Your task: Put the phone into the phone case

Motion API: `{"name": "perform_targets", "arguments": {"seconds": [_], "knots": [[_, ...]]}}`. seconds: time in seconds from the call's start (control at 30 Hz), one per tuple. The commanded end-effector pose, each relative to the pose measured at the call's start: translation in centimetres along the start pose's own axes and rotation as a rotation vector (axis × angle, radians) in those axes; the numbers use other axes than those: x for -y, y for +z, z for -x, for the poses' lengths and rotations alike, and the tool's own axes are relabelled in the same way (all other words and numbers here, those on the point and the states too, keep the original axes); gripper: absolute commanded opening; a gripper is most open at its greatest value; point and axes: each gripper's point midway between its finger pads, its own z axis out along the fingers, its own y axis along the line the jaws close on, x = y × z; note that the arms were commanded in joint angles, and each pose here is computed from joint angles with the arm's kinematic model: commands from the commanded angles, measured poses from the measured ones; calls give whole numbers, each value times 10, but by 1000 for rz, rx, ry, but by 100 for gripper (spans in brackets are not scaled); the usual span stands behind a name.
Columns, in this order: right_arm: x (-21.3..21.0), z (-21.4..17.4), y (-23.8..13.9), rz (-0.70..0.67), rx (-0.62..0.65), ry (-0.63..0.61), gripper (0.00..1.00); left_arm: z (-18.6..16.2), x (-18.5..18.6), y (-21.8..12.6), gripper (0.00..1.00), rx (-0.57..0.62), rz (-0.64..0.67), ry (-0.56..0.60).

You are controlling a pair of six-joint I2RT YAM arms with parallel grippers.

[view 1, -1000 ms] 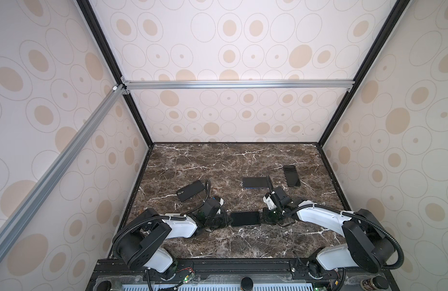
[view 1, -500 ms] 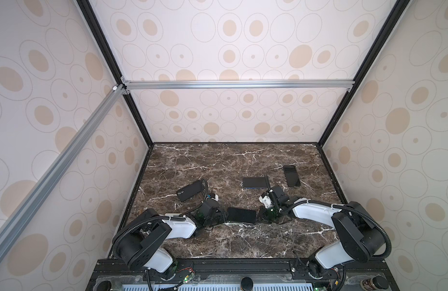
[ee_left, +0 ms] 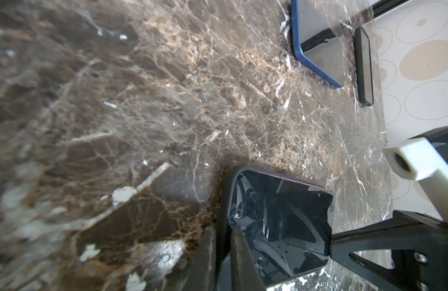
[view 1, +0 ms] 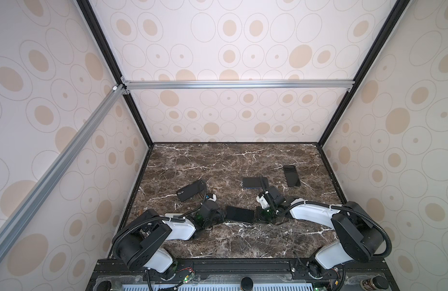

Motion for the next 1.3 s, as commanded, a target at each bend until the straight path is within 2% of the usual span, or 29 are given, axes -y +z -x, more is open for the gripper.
{"name": "perform_targets", "arguments": {"seconds": [0.0,0.17,0.2,0.3,0.43,0.6,0.97,1.13,1.27], "knots": [[100,-75,51,-407,-195,-55,2,-144,-61,-33,12,-587,178,-33],[62,-56,17,-314,-100,-85,5,-136,-60,-35,13,-552,190,-32],[55,-52,10,-303,-84,-89,7,-133,-60,-35,14,-540,197,-28],[38,-41,-11,-250,-39,-89,22,-125,-59,-34,17,-503,208,-21],[36,-29,-26,-189,-5,-43,28,-117,-56,-32,21,-476,207,-23],[41,-22,-28,-158,-21,-15,28,-106,-51,-27,23,-441,203,-25],[19,-21,-19,42,-33,-1,27,-107,-49,-18,23,-471,204,-18],[9,-19,-25,97,-12,-31,23,-110,-56,-20,23,-477,224,-10],[2,-20,-30,126,-12,-62,16,-111,-57,-20,23,-480,228,-10]]}}
